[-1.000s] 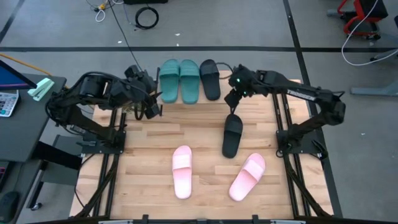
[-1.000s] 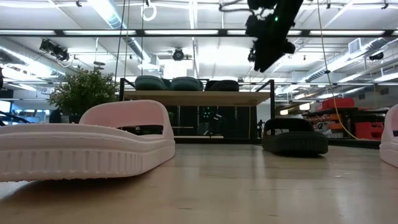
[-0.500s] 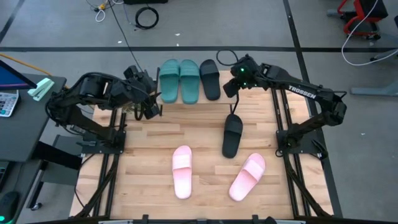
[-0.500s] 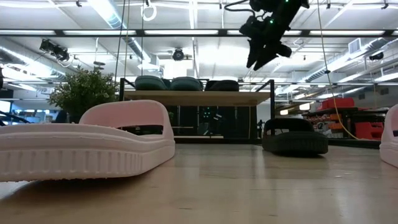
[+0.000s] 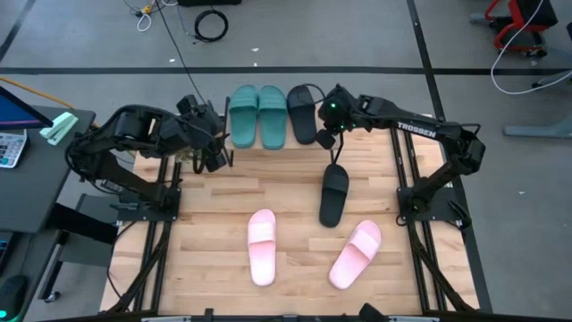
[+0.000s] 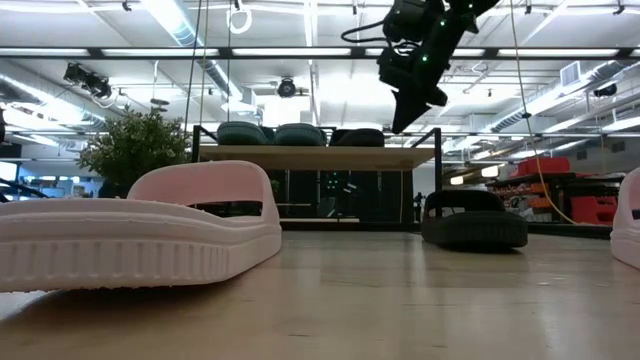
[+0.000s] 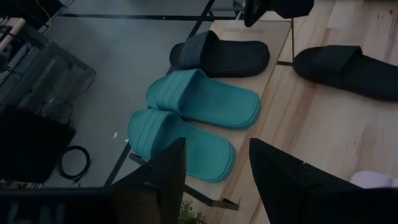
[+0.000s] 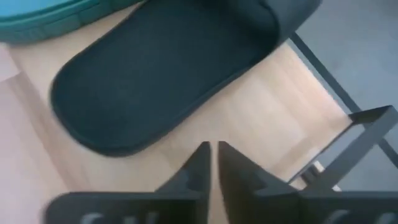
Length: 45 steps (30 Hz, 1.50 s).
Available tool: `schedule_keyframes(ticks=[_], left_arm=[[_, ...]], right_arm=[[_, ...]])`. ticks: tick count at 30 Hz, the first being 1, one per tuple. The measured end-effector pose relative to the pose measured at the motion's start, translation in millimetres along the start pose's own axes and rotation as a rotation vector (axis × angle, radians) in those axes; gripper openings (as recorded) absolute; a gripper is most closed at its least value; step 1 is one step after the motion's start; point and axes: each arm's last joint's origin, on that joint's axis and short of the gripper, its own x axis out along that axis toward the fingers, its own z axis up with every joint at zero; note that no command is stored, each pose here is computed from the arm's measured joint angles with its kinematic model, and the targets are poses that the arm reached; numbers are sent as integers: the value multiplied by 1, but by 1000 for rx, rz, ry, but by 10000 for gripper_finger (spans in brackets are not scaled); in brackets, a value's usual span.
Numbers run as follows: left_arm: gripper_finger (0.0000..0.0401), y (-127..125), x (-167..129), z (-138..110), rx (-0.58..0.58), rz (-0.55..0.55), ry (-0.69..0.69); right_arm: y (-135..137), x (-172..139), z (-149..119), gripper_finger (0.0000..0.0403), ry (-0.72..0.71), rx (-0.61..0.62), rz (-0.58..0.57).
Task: Pick and place slides into the shelf
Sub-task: Put the bottom black slide on the shelf
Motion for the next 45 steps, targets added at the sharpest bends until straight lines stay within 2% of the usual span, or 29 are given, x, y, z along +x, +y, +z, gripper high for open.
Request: schedule_keyframes(ticks=[2, 6, 11, 14, 18, 24, 28, 45], left_arm=[[183, 0, 0, -1, 7, 1, 8], [178, 0, 0, -1, 8, 2, 10], [178, 0, 0, -1, 4, 1, 10], [182, 0, 0, -1, -9, 2, 11], [183, 0, 0, -3, -7, 3, 23], [177, 1, 0, -4, -1, 4, 31], [180, 1, 0, -4, -1, 5, 31], [180, 1, 0, -4, -1, 4, 31]], right_arm=[[-2, 2, 1, 8, -2, 25, -5], [-1, 4, 1, 11, 1, 104, 17], [6, 23, -1, 6, 52, 92, 19], [6, 30, 1, 4, 35, 96, -15], [6, 30, 6, 3, -11, 122, -15], [10, 32, 5, 2, -4, 140, -1], [13, 44, 3, 2, 29, 130, -6], [20, 44, 9, 0, -31, 130, 44]])
